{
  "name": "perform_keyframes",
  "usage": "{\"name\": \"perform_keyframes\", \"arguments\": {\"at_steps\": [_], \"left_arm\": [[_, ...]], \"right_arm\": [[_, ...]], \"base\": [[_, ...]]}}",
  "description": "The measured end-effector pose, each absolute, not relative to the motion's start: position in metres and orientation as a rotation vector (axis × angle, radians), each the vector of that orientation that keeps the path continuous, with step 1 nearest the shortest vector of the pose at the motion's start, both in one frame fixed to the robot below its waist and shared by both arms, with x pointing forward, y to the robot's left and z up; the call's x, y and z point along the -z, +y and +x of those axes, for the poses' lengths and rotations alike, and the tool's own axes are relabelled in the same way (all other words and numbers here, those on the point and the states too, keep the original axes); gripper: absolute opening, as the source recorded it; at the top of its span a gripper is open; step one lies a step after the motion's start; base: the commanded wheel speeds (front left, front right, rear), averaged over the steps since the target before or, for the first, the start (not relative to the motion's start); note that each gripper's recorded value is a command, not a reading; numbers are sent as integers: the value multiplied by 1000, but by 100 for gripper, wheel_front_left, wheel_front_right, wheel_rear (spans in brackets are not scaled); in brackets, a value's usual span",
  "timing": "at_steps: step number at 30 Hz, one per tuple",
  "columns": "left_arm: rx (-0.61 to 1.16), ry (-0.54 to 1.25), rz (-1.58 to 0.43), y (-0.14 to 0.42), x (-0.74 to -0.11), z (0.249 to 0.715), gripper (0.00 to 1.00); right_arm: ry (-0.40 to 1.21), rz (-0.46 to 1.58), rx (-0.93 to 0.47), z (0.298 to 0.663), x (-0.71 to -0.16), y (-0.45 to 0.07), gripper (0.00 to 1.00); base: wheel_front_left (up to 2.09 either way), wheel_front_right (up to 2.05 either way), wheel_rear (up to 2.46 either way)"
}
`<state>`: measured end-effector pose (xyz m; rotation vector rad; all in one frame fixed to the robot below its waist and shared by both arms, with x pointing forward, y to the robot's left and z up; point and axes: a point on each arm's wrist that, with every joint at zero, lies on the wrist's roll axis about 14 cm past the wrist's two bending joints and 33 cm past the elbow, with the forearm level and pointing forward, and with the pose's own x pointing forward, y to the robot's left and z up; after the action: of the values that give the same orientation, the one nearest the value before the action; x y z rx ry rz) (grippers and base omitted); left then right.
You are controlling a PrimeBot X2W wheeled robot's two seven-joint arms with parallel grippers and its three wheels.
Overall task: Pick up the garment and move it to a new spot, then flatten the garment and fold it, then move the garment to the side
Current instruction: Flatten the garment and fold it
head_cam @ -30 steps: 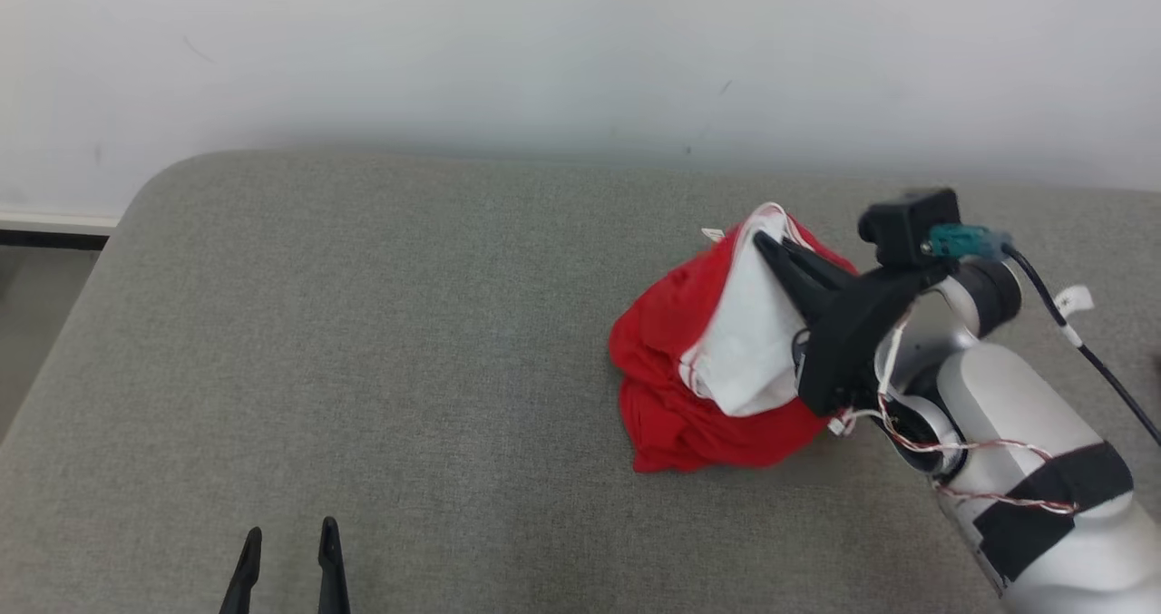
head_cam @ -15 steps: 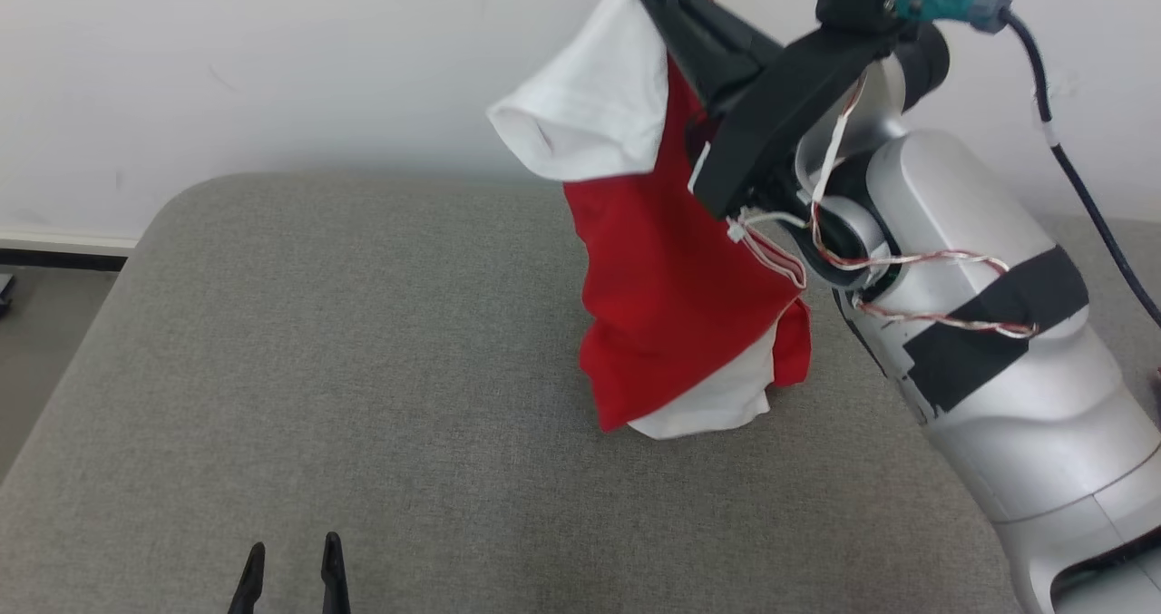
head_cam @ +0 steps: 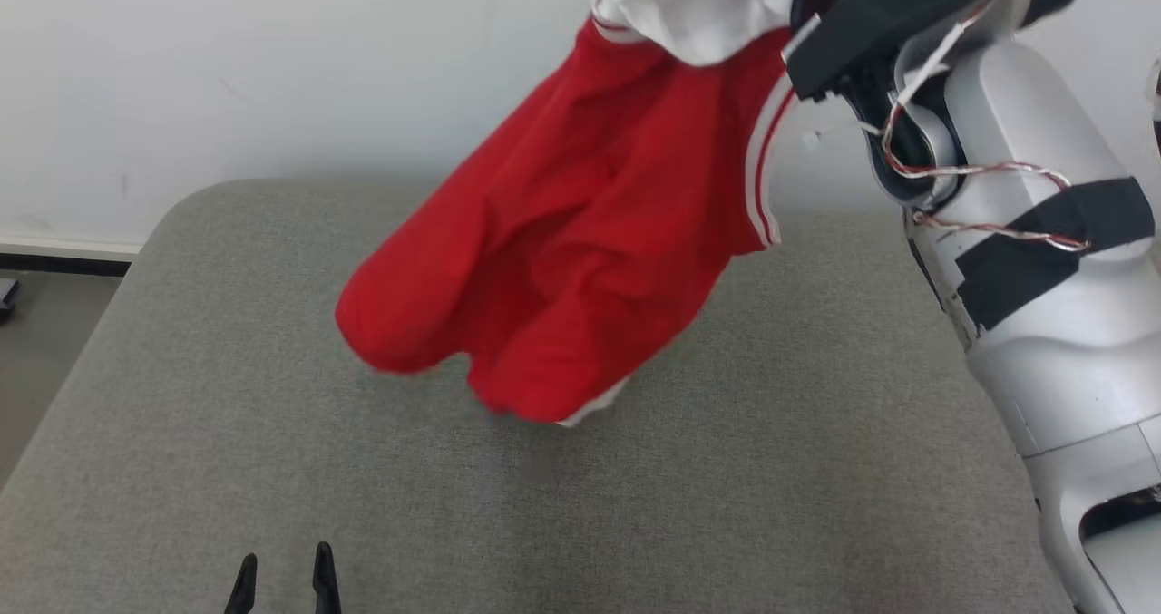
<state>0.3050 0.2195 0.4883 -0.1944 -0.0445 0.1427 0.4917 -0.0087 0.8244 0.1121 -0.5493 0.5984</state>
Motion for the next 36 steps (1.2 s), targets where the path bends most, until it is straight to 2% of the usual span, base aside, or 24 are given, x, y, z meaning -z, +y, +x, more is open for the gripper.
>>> {"name": "perform_keyframes", "arguments": {"at_steps": [5, 11, 20, 27, 33, 34, 35, 36], "left_arm": [[-130, -31, -198, 216, -485, 310, 100], [-93, -25, -198, 206, -484, 322, 100], [-50, -15, -196, 196, -482, 333, 100], [-46, -16, -195, 196, -482, 333, 100], [-35, -13, -195, 195, -481, 336, 100], [-32, -12, -194, 194, -481, 337, 100], [-28, -10, -194, 193, -481, 337, 100], [-23, -9, -195, 192, -480, 338, 100]], "right_arm": [[-331, 13, -440, 528, -741, -65, 0], [-155, -38, -270, 538, -666, -139, 0], [-31, -54, -127, 519, -600, -203, 0], [74, -68, -28, 489, -549, -243, 0], [121, -62, 18, 469, -525, -256, 0], [125, -61, 21, 467, -522, -256, 24], [125, -57, 25, 465, -521, -256, 98], [131, -53, 31, 462, -519, -257, 100]], "base": [[0, 0, 0], [0, 0, 0], [0, 0, 0], [0, 0, 0], [0, 0, 0], [0, 0, 0], [0, 0, 0], [0, 0, 0]]}}
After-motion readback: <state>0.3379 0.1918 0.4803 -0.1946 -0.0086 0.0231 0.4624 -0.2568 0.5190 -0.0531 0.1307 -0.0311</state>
